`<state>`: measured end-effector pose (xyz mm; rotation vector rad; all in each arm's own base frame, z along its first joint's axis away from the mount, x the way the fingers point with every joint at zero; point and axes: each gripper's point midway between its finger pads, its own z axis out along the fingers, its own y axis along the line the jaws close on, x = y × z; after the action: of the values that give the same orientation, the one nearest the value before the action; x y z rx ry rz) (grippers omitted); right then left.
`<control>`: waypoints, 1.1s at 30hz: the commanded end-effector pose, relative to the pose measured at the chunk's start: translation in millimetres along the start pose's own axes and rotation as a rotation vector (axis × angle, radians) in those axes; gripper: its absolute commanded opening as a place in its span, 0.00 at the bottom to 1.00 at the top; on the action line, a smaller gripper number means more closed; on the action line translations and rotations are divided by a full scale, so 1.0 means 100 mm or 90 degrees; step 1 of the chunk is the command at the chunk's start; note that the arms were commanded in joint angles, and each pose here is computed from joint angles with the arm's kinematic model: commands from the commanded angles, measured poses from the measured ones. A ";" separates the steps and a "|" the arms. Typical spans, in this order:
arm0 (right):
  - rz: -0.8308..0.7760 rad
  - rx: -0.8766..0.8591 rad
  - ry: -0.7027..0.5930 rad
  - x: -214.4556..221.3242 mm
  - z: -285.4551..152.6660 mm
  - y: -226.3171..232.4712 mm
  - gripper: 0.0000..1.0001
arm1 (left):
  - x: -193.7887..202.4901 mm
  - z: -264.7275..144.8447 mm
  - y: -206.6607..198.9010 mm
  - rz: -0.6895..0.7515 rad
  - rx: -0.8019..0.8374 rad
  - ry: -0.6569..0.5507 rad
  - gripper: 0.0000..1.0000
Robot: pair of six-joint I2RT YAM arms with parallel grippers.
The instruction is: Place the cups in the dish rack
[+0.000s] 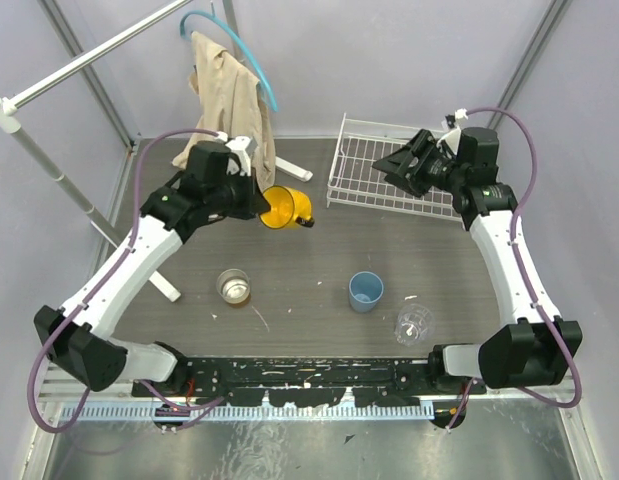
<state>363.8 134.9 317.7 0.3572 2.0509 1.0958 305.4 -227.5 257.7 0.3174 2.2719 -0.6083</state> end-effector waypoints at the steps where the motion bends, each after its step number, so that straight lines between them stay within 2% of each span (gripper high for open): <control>1: 0.041 -0.136 0.073 0.18 -0.07 0.55 0.63 | -0.42 -0.15 -0.24 0.026 0.118 -0.114 0.00; 8: 0.132 -0.254 0.184 0.53 -0.11 0.87 0.64 | -0.65 -0.27 -0.40 0.021 0.221 -0.197 0.00; 15: 0.209 -0.307 0.259 0.87 -0.15 0.95 0.69 | -0.92 -0.46 -0.57 0.041 0.300 -0.280 0.00; 22: 0.267 -0.393 0.299 1.14 -0.21 1.20 0.72 | -1.03 -0.54 -0.70 0.046 0.357 -0.306 0.00; 24: 0.277 -0.408 0.309 1.21 -0.23 1.30 0.72 | -1.02 -0.40 -0.65 0.042 0.354 -0.295 0.00; 33: 0.286 -0.452 0.306 1.18 -0.33 1.54 0.72 | -0.99 -0.32 -0.59 0.047 0.360 -0.295 0.00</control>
<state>254.1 274.6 353.3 0.2971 1.9858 2.2131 334.6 -258.5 348.1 0.4174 1.7182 -1.1004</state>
